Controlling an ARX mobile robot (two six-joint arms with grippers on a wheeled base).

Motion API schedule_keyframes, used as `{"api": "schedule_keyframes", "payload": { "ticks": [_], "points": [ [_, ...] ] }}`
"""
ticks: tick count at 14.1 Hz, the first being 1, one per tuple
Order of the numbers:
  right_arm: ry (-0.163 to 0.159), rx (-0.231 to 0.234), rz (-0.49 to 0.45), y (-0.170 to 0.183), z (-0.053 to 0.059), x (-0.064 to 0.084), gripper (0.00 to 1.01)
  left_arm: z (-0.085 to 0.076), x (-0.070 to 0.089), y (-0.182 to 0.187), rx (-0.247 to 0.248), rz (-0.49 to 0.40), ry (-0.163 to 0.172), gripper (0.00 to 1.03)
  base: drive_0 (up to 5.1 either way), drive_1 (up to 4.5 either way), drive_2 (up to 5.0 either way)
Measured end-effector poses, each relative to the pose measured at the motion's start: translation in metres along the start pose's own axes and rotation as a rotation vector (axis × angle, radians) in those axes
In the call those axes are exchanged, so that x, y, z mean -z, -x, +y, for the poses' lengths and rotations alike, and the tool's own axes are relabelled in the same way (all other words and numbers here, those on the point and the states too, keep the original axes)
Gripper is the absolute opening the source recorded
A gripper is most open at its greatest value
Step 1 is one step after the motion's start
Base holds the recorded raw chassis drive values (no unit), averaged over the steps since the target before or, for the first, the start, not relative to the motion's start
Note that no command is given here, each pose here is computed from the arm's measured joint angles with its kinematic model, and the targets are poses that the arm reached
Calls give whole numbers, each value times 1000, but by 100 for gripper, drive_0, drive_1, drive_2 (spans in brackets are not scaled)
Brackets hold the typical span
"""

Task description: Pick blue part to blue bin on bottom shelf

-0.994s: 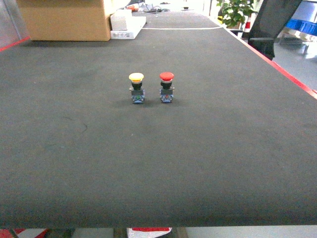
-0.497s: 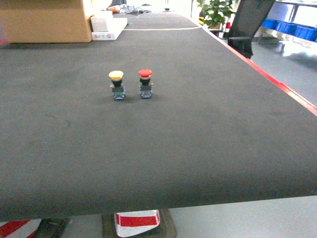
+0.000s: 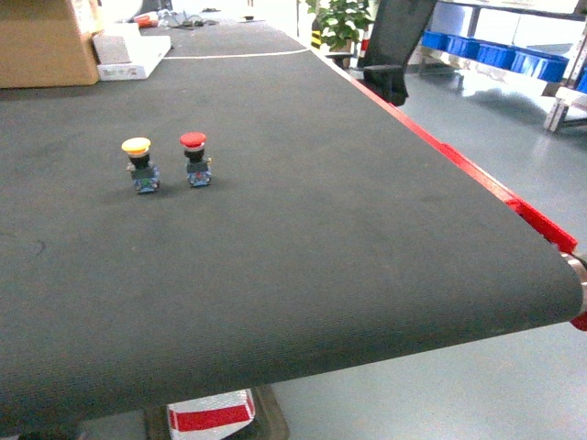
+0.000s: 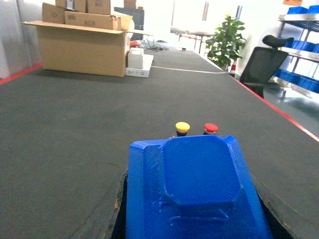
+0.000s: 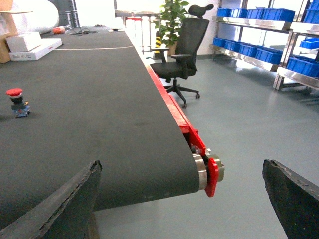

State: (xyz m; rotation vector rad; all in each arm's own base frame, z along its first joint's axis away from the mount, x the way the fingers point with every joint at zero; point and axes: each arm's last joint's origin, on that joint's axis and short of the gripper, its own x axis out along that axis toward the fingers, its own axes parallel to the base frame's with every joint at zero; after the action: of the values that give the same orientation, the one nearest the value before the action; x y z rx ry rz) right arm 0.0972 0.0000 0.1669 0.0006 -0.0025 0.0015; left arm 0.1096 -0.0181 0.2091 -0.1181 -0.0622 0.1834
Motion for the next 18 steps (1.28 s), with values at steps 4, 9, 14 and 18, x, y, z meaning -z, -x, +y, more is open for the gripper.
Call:
{"api": "schedule_keyframes", "payload": {
  "ticks": [4, 9, 14, 18],
  "points": [
    [0, 0, 0, 0, 0, 0, 98, 0, 0, 0, 0, 0, 0, 44, -185, -185, -185],
    [0, 0, 0, 0, 0, 0, 98, 0, 0, 0, 0, 0, 0, 44, -185, -185, -185],
    [0, 0, 0, 0, 0, 0, 98, 0, 0, 0, 1, 0, 0, 44, -154, -154, -154],
    [0, 0, 0, 0, 0, 0, 98, 0, 0, 0, 0, 0, 0, 44, -155, -155, -155]
  ]
}}
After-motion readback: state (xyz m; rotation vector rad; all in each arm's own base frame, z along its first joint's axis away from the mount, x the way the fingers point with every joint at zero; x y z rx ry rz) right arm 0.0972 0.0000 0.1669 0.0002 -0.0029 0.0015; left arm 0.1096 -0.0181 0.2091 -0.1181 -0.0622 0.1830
